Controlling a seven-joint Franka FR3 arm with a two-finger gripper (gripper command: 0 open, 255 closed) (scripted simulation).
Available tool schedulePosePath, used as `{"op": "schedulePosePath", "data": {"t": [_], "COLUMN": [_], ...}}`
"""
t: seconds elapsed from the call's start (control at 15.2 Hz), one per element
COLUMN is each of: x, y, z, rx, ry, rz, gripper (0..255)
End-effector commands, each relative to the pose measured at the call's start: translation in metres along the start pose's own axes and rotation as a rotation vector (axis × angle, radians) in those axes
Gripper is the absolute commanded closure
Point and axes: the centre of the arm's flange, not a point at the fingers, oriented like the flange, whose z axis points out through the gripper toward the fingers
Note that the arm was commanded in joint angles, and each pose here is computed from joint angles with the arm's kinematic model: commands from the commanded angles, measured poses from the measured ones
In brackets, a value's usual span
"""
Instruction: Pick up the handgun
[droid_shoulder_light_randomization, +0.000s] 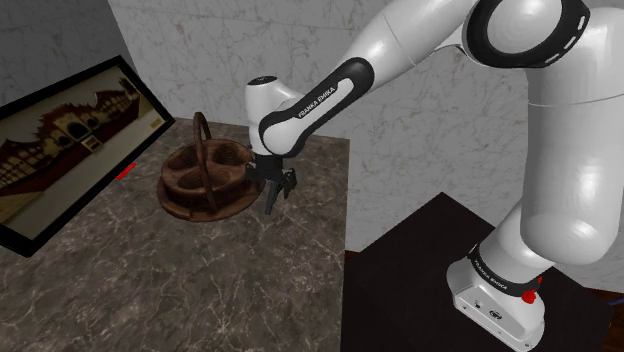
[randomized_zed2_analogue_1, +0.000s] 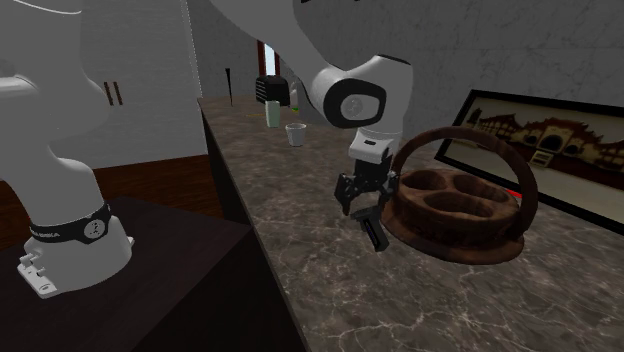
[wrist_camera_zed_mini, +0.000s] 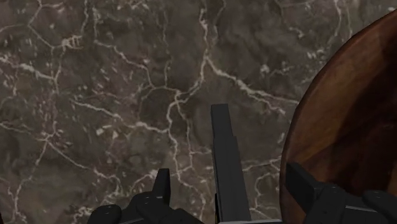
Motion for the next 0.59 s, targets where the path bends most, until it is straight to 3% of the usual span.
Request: {"op": "schedulePosePath", "data": {"t": [0.0, 0.2, 0.26, 0.53], "x": [0.0011, 0.0019, 0.0014, 0.0015], "y": [-0.0014, -0.0018, -0.0013, -0.0017], "z": [0.0111, 0.0194, 0.0189, 0.0187], "rx": [0.001, 0.001, 0.000, 0.000], "ry": [0.000, 0.000, 0.000, 0.000], "rz": [0.000, 0.000, 0.000, 0.000], "gripper": [0, 0, 255, 255]}}
